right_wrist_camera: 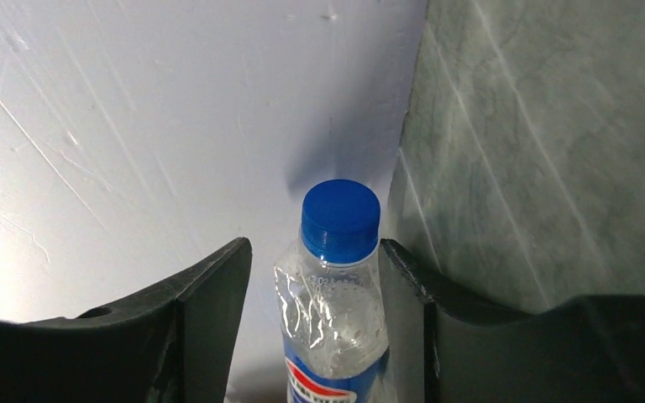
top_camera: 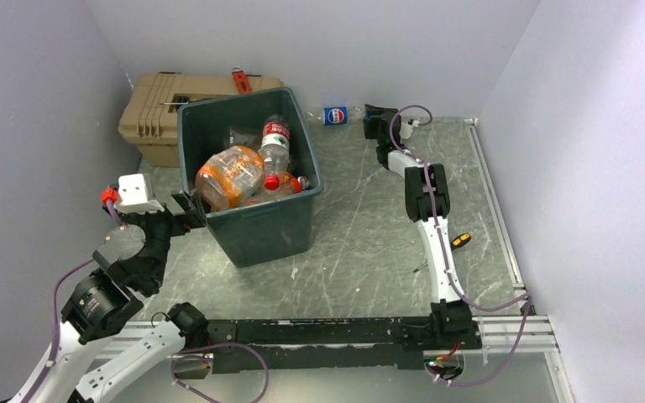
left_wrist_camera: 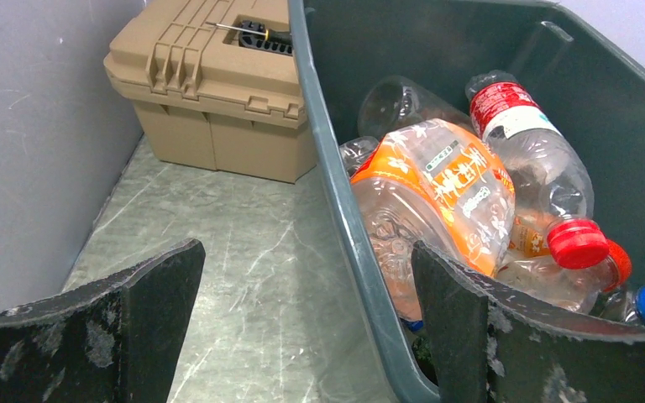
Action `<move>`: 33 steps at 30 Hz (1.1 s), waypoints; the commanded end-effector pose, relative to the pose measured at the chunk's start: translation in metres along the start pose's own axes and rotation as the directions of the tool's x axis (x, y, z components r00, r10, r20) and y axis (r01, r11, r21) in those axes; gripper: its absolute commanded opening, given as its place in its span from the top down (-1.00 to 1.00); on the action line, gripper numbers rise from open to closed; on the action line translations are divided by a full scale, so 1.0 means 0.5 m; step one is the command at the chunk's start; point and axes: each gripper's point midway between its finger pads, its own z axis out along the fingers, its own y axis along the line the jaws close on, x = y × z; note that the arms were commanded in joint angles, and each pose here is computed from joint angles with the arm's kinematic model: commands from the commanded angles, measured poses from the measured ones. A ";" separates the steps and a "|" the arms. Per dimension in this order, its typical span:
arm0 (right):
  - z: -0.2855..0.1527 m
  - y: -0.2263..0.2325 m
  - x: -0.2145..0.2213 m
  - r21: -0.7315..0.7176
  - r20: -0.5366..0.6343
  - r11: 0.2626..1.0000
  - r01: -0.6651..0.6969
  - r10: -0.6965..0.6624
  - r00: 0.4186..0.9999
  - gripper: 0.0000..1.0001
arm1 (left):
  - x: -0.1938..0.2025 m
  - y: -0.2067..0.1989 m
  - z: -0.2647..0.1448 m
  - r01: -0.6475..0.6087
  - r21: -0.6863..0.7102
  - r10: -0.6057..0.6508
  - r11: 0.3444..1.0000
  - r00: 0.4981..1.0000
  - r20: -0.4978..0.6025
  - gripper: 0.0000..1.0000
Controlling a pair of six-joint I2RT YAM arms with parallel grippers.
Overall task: Put the plastic bottles in the bin
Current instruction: Pick up the plastic bottle from the corner of the board.
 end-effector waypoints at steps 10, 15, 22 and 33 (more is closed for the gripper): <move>0.024 -0.190 0.004 0.171 0.004 0.981 0.095 -0.097 0.995 0.25 | 0.002 0.006 0.009 -0.003 -0.035 0.004 0.999 1.000 0.015 -0.97; 0.001 -0.161 0.000 0.117 -0.013 0.982 0.146 -0.146 0.989 0.72 | 0.007 0.004 0.009 0.000 -0.031 0.000 1.000 1.000 0.010 -0.96; -0.076 -0.042 -0.023 0.006 0.024 0.974 0.225 -0.225 0.974 1.00 | -0.012 0.010 -0.010 0.047 -0.005 -0.046 0.999 0.998 0.032 -0.95; -0.324 0.300 -0.137 -0.091 0.241 0.920 0.381 -0.351 0.905 1.00 | -0.115 0.031 -0.068 0.182 0.080 -0.193 0.980 0.967 0.165 -0.96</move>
